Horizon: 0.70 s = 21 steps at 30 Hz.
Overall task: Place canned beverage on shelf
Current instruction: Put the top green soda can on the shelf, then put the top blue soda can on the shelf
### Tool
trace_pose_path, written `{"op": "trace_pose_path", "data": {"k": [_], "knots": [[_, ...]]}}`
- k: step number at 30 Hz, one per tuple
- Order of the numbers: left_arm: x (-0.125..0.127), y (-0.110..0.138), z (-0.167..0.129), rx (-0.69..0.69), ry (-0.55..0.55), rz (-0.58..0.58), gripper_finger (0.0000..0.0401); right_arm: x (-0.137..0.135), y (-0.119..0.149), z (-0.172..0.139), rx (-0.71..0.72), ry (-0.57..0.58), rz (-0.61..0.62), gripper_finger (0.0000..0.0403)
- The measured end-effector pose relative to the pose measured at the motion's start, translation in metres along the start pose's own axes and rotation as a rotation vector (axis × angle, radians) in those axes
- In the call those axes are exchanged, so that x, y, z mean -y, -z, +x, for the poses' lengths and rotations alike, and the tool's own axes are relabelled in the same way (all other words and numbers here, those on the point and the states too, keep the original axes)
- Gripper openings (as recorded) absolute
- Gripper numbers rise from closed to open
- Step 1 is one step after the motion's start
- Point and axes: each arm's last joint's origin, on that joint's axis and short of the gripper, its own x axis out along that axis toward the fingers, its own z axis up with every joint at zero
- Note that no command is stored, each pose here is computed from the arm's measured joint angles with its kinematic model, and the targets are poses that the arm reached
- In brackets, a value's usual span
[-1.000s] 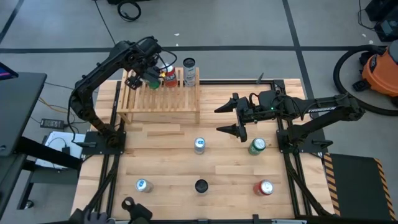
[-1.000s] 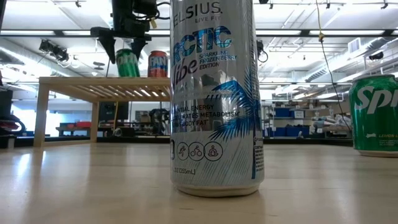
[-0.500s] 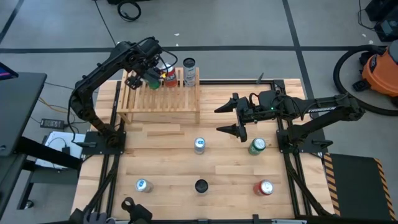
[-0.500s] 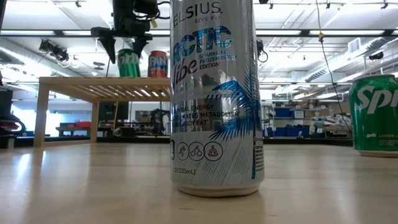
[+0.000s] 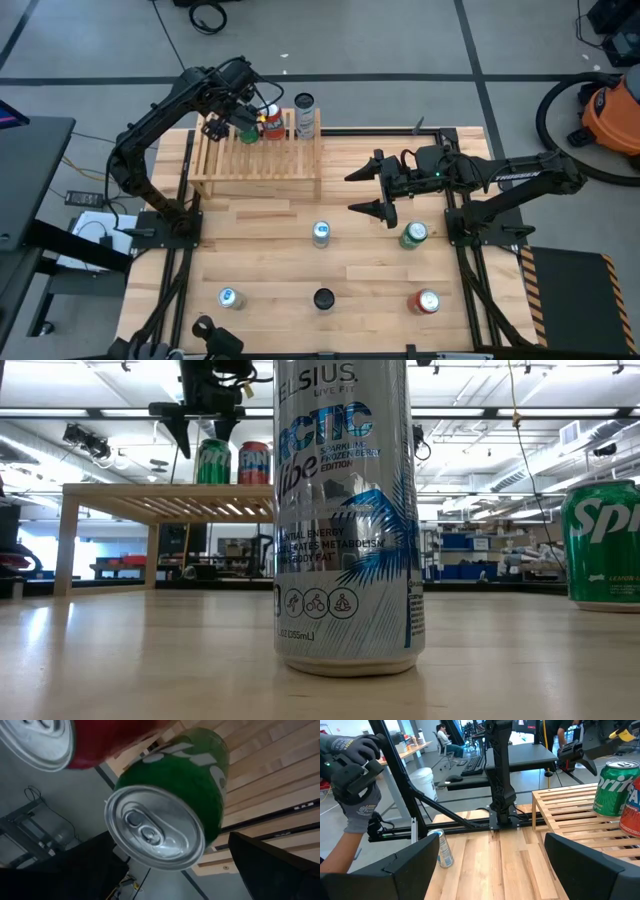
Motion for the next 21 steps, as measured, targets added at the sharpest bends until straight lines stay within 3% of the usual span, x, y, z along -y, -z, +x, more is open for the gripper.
{"op": "trace_pose_path", "data": {"k": [3,11,17,21], "knots": [[0.0,0.001,-0.001,-0.035,-0.008,-0.011,0.0396,0.0,0.0,0.0,0.0,0.0,0.0,0.0372],[0.007,0.014,-0.022,-0.101,-0.114,-0.179,0.0396,0.0,0.0,0.0,0.0,0.0,0.0,0.0372],[0.017,0.023,-0.043,-0.073,-0.199,-0.4,0.0396,0.0,0.0,0.0,0.0,0.0,0.0,0.0372],[0.023,0.029,-0.055,-0.027,-0.257,-0.658,0.0396,0.0,0.0,0.0,0.0,0.0,0.0,0.0372]]}}
